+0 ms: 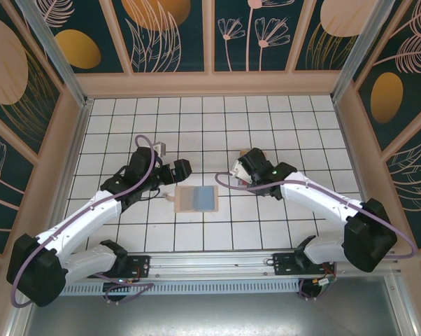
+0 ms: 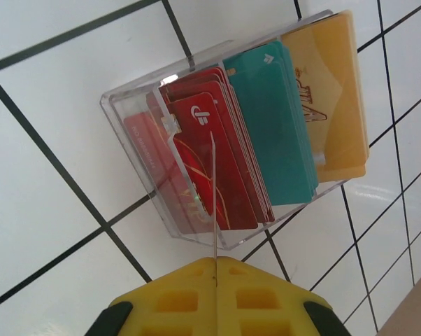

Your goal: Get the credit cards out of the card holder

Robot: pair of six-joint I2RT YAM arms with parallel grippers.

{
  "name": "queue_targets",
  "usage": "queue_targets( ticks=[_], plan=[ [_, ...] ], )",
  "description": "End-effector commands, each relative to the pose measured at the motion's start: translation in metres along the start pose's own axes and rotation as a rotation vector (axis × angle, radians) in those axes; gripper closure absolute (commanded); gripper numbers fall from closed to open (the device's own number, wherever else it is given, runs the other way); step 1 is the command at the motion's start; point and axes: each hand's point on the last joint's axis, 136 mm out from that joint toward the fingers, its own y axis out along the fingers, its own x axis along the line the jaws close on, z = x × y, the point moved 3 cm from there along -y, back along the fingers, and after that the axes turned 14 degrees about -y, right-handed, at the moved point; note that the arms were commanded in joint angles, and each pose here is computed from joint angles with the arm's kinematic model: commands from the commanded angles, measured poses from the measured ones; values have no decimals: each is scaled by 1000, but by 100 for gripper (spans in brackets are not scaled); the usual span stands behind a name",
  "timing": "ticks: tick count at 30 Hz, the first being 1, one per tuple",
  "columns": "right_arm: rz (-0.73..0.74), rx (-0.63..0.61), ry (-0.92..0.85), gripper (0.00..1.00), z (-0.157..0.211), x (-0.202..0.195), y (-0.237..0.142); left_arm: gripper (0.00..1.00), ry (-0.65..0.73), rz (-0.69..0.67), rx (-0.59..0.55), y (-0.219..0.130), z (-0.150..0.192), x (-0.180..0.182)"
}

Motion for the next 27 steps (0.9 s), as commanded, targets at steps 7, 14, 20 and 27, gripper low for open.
queue_targets(
  ticks=[7,14,20,27],
  plan=[
    [32,18,-101,100,-5,-2,14,1,4,-26,0,0,3,9],
    [31,19,-162,100,-8,3,22,1,4,-28,6,1,4,10],
    [24,28,-244,100,-4,15,28,1,6,-33,9,2,5,11],
    [35,6,-232,100,-7,12,24,2,1,-33,11,3,7,13]
  ],
)
